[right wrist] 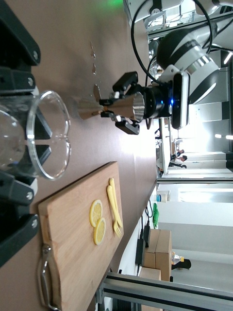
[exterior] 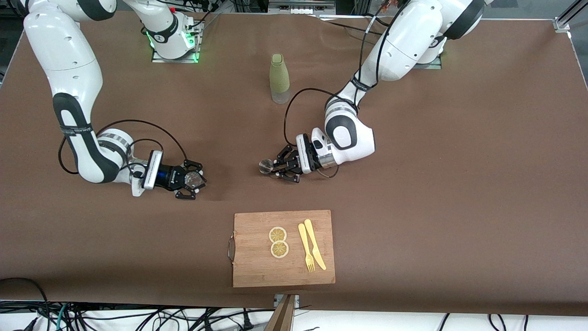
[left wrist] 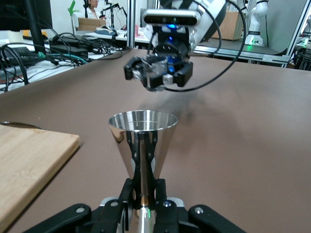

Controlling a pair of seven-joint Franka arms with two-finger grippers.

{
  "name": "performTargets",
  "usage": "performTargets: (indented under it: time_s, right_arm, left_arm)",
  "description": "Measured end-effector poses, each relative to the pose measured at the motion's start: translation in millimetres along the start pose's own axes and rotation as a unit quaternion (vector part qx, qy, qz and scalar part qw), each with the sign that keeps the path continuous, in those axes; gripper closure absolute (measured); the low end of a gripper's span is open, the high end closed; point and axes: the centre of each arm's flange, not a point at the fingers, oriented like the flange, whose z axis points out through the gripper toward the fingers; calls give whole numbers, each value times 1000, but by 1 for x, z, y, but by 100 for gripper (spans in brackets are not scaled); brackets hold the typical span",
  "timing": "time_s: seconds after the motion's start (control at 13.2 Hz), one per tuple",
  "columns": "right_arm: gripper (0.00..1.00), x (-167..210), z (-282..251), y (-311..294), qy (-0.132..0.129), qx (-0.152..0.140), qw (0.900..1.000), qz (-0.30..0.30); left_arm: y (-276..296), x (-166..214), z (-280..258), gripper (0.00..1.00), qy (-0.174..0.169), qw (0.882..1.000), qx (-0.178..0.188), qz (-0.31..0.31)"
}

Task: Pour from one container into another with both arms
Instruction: 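Carry the beaker with the right gripper above the jigger held by the left gripper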

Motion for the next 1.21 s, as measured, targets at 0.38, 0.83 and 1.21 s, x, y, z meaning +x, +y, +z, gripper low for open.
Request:
performTargets:
  time_s: [0.38, 0.83, 1.21]
  right_arm:
    - [87, 29, 30, 20, -20, -19, 1000, 10]
    - [87, 59, 75, 25, -55, -46, 997, 13]
    - [87, 68, 100, 17, -65, -38, 997, 4]
  left_arm:
    - [1, 0, 1, 79, -2, 1000, 0, -4]
    - [1, 0, 0, 79, -2, 1000, 1, -4]
    - [1, 1, 0, 79, -3, 1000, 2, -4]
